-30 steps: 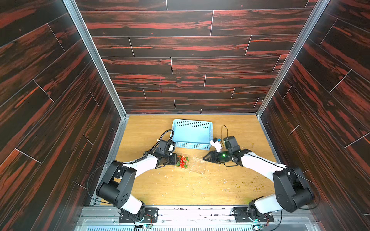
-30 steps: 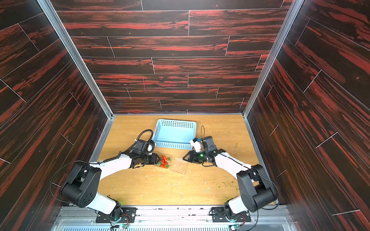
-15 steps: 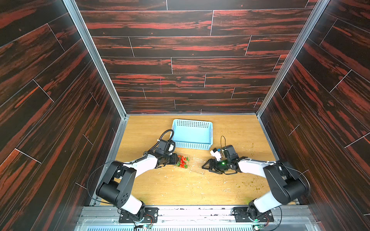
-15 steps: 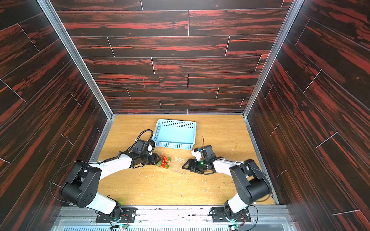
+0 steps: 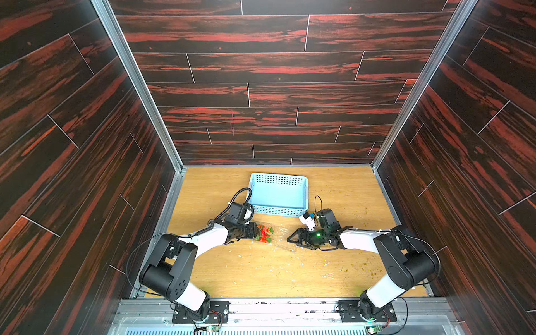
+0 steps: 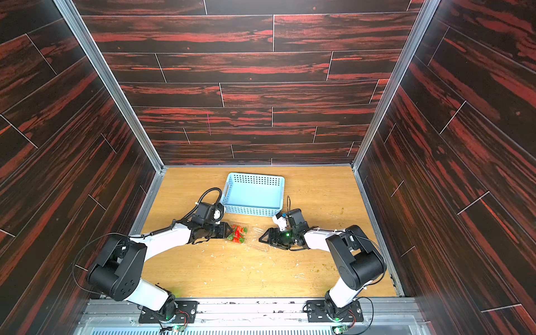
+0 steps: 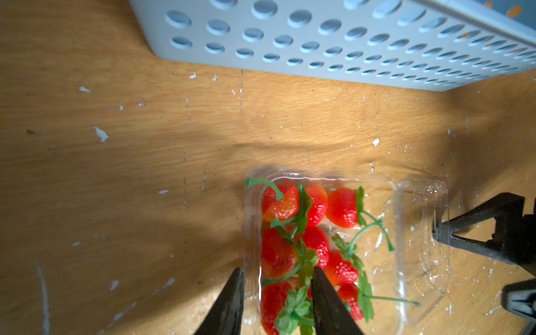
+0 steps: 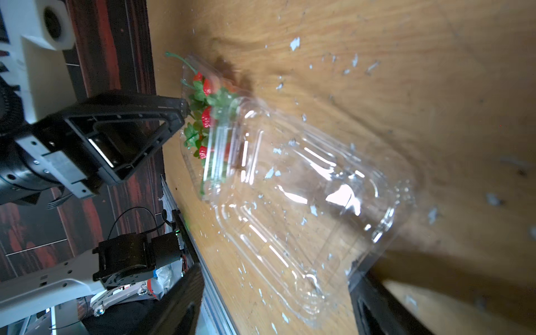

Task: Pack strawberries into containers
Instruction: Close the packing box at the center of the board, then reset both arms

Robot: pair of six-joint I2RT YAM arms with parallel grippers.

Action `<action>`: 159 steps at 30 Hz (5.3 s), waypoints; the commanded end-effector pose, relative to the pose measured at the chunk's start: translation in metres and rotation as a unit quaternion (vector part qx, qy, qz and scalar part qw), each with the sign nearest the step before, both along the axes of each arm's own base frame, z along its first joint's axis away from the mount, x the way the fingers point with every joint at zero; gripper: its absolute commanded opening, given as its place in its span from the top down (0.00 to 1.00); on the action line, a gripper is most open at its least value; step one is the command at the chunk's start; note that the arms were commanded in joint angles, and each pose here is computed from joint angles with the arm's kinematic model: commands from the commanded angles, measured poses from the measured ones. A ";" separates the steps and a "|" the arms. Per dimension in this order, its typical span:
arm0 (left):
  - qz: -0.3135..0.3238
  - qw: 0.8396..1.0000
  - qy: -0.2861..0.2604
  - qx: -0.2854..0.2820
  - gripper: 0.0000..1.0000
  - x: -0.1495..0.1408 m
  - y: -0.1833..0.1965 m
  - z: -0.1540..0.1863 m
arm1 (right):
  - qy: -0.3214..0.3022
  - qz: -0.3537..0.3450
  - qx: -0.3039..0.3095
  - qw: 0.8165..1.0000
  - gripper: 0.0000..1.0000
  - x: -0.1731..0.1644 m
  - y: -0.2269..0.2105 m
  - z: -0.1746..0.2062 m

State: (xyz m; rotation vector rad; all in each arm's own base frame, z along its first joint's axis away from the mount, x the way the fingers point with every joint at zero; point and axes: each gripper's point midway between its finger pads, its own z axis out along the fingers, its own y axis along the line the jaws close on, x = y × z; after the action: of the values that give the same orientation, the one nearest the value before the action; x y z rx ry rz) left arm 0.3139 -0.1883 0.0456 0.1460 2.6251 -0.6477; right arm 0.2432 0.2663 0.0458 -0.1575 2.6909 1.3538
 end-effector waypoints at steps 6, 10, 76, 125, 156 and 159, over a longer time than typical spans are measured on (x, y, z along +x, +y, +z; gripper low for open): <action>-0.004 1.000 -0.005 -0.005 0.60 0.003 -0.004 0.002 | -0.022 0.000 -0.001 1.000 0.25 -0.001 0.000 0.031; -0.006 1.000 -0.004 -0.006 0.60 0.003 -0.005 0.001 | -0.024 0.000 0.008 1.000 0.25 0.000 0.002 0.036; 0.124 0.968 -0.023 -0.215 0.53 -0.031 0.036 0.042 | -0.048 0.166 0.038 0.984 0.31 0.034 0.143 0.035; 0.073 0.971 0.010 -0.227 0.51 -0.030 0.004 0.006 | -0.056 0.163 0.041 0.984 0.30 0.033 0.143 0.043; 0.491 0.782 -0.305 0.232 0.09 0.020 0.280 0.110 | -0.344 -0.417 -0.401 0.739 0.03 0.100 -0.264 0.107; 0.474 0.797 -0.284 0.243 0.07 0.025 0.283 0.093 | -0.321 -0.472 -0.419 0.705 0.03 0.088 -0.308 0.093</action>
State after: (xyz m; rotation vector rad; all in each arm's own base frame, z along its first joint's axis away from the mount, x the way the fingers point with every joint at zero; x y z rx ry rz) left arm 0.3419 0.0823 0.1468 -0.7039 1.8337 0.2872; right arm 0.3357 -0.0044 0.1299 0.3712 2.0829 -0.1395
